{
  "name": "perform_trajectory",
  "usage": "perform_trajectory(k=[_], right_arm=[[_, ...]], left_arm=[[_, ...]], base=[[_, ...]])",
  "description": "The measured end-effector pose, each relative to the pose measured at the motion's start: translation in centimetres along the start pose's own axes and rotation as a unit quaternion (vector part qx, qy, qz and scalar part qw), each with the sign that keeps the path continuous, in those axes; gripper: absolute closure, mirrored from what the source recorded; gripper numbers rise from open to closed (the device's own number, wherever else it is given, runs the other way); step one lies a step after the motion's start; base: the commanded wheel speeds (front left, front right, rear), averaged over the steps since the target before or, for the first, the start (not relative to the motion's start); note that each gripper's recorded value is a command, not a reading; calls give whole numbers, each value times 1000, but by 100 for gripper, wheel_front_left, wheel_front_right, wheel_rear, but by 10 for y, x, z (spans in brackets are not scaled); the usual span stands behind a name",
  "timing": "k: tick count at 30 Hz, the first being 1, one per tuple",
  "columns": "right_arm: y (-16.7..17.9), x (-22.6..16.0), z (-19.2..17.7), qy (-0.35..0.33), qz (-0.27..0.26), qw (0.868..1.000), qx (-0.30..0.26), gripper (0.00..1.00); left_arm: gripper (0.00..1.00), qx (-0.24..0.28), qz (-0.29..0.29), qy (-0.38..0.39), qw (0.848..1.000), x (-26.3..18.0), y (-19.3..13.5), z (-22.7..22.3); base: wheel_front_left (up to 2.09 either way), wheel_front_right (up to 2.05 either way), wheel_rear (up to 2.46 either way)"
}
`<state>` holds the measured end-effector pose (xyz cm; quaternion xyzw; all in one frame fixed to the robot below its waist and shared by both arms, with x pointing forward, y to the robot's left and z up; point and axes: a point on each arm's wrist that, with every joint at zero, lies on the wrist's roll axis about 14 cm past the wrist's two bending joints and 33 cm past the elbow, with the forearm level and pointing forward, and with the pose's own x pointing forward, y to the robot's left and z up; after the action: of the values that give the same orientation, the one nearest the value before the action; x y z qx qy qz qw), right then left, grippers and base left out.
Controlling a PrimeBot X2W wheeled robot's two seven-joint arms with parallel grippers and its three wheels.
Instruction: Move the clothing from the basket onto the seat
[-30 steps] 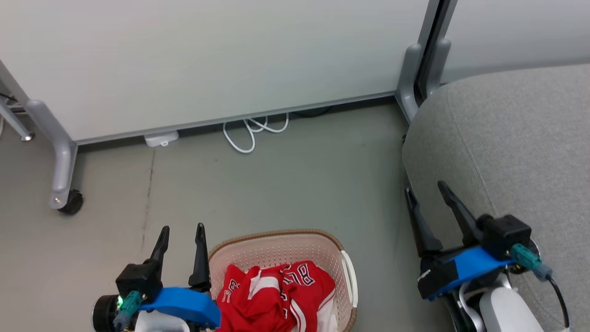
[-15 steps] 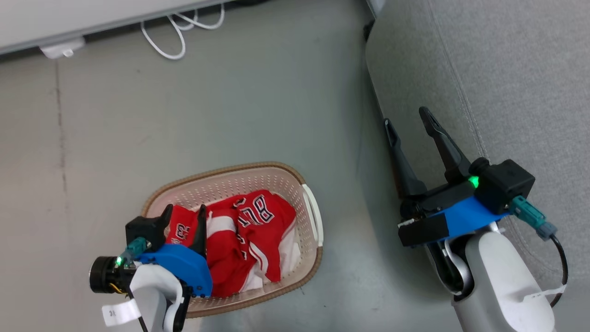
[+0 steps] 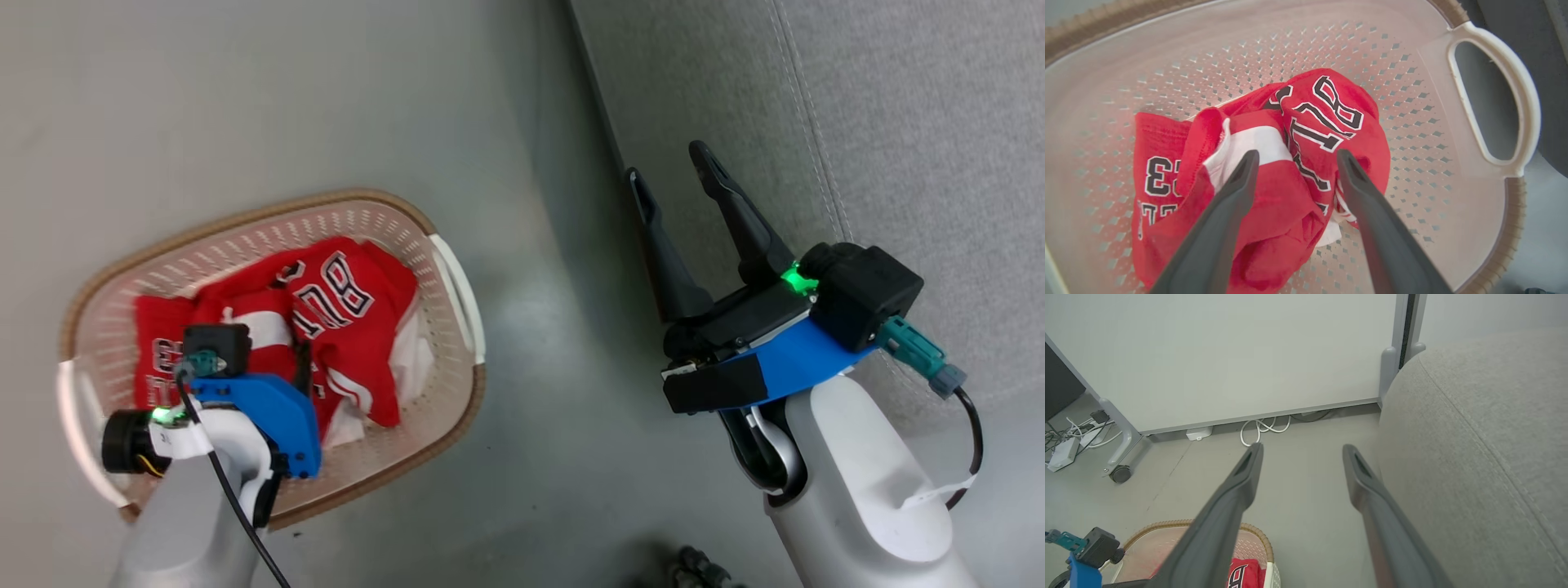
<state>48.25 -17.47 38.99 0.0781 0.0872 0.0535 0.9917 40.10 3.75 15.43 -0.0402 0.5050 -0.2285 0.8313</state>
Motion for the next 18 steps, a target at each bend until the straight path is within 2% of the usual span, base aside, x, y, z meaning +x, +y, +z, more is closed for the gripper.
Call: perform_trajectory(k=[5,9,18], right_arm=[[-11,-2,-20,26,-13,1000,5,0],[-16,1,-23,27,-17,999,5,0],[-15,2,-32,36,-16,999,11,0]], left_arm=[[0,0,3,45,999,24,3,-23],[0,7,25,65,998,36,12,-33],[0,12,71,84,994,43,31,-43]], base=[[0,0,0],[0,0,0],[0,0,0]])
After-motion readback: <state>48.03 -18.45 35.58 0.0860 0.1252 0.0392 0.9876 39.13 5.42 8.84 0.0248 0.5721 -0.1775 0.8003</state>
